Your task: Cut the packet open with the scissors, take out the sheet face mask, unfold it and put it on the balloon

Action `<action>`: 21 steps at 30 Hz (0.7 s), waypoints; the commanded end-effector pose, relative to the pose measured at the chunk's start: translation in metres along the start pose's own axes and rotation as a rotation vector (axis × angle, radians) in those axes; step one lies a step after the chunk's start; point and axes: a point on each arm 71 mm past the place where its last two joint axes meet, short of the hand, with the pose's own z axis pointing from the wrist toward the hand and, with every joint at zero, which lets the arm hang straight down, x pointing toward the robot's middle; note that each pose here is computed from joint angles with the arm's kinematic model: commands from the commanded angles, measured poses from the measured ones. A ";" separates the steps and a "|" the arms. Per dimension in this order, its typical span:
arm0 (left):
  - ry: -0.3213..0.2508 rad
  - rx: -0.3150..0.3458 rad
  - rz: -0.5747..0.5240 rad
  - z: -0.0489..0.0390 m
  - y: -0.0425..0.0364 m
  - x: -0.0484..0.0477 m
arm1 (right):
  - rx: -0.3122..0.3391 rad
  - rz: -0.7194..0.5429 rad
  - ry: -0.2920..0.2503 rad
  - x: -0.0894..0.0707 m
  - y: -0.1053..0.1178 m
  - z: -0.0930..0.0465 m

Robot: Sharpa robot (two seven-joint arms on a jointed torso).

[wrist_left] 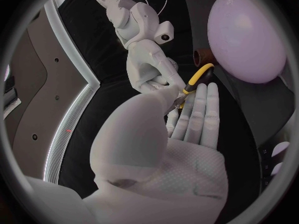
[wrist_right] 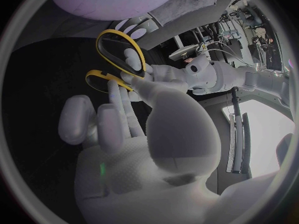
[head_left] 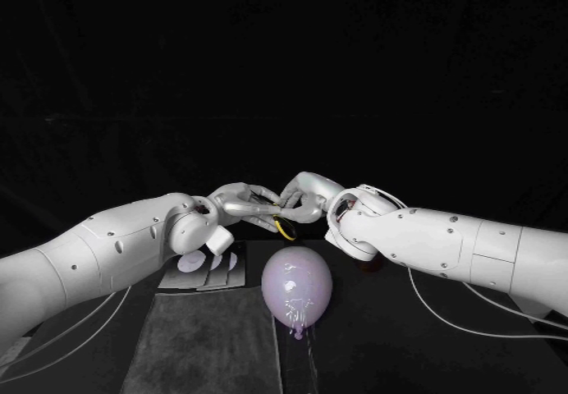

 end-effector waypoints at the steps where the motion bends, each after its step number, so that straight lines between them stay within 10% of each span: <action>1: 0.033 0.042 -0.045 0.0052 -0.0058 0.0110 | -0.107 0.005 0.047 0.008 0.022 0.002; 21: -0.006 0.076 -0.089 0.0033 -0.0070 0.0038 | -0.095 -0.004 0.046 0.006 0.017 0.001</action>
